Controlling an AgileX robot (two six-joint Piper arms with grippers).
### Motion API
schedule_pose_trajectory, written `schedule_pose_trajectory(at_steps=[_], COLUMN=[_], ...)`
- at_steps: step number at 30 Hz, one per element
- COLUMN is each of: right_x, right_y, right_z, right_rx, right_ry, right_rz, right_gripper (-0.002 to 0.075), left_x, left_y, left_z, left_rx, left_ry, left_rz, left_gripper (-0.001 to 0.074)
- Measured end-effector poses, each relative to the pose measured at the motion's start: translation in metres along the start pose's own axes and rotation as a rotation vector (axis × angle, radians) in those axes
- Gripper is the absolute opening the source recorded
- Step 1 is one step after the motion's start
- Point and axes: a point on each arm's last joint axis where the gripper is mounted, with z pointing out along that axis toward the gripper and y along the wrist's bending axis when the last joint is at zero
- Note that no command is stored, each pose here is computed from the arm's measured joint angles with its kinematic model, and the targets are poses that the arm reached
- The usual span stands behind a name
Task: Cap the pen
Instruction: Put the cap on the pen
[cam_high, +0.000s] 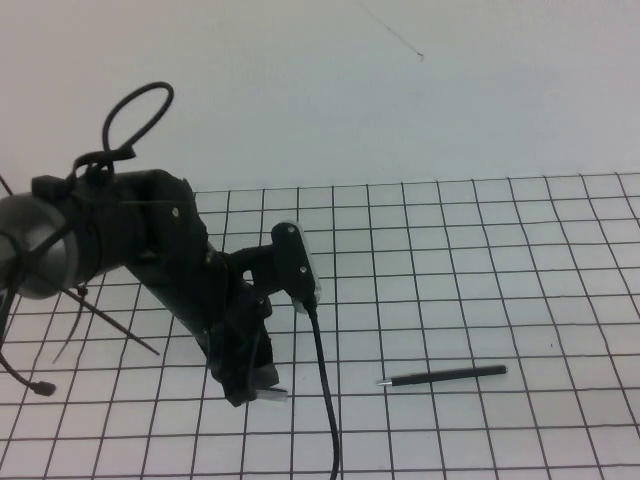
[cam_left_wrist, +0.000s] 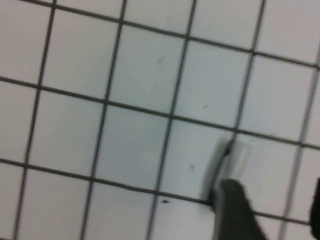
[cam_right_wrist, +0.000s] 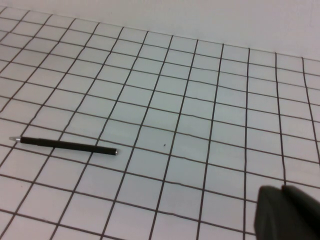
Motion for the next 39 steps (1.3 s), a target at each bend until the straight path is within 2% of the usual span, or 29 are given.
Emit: schedule_pose_trajectory(at_steps=[2,3,4,6,9,22,24,26,29,30,32,33,34,39], right_x=[0.0,0.0,0.0,0.0,0.0,0.0,0.0,0.0,0.0,0.0,-0.001,-0.001,0.0,-0.018], right_y=[0.0,0.0,0.0,0.0,0.0,0.0,0.0,0.0,0.0,0.0,0.0,0.0,0.002,0.009], right_z=[0.0,0.0,0.0,0.0,0.0,0.0,0.0,0.0,0.0,0.0,0.0,0.0,0.0,-0.005], right_rx=[0.0,0.0,0.0,-0.001,-0.001,-0.002,-0.002,-0.002,-0.001,0.001,0.002,-0.003,-0.019,-0.144], right_ry=[0.0,0.0,0.0,-0.001,-0.001,-0.001,-0.001,-0.001,-0.003,-0.005,-0.013,-0.014,-0.004,0.031], right_rz=[0.0,0.0,0.0,0.001,0.001,0.002,0.002,0.002,0.002,0.002,0.005,0.001,-0.008,-0.077], right_gripper=[-0.0003,-0.0003,-0.0003,-0.0003,-0.0003,-0.0003,-0.0003,-0.0003,-0.0003,-0.0003,-0.0003,-0.0003,-0.0003,-0.0003], left_x=[0.002,0.004,0.006,0.009,0.01,0.014,0.015,0.015,0.015,0.015,0.015,0.015,0.015,0.009], left_y=[0.004,0.006,0.006,0.007,0.009,0.011,0.011,0.011,0.011,0.012,0.012,0.012,0.012,0.014], left_z=[0.011,0.015,0.018,0.025,0.033,0.058,0.06,0.06,0.06,0.06,0.06,0.06,0.06,0.046], left_rx=[-0.019,-0.022,-0.021,-0.014,-0.005,0.035,0.037,0.036,0.034,0.031,0.031,0.031,0.031,-0.001], left_ry=[0.03,0.051,0.069,0.099,0.114,0.115,0.12,0.122,0.122,0.121,0.121,0.121,0.121,0.113], left_rz=[0.071,0.122,0.163,0.228,0.255,0.257,0.262,0.264,0.265,0.267,0.267,0.267,0.267,0.309], left_gripper=[0.0452,0.0391,0.0415,0.0375,0.0349,0.0343,0.0297,0.0205,0.0025,0.0002,0.0,0.0086,0.0,0.0001])
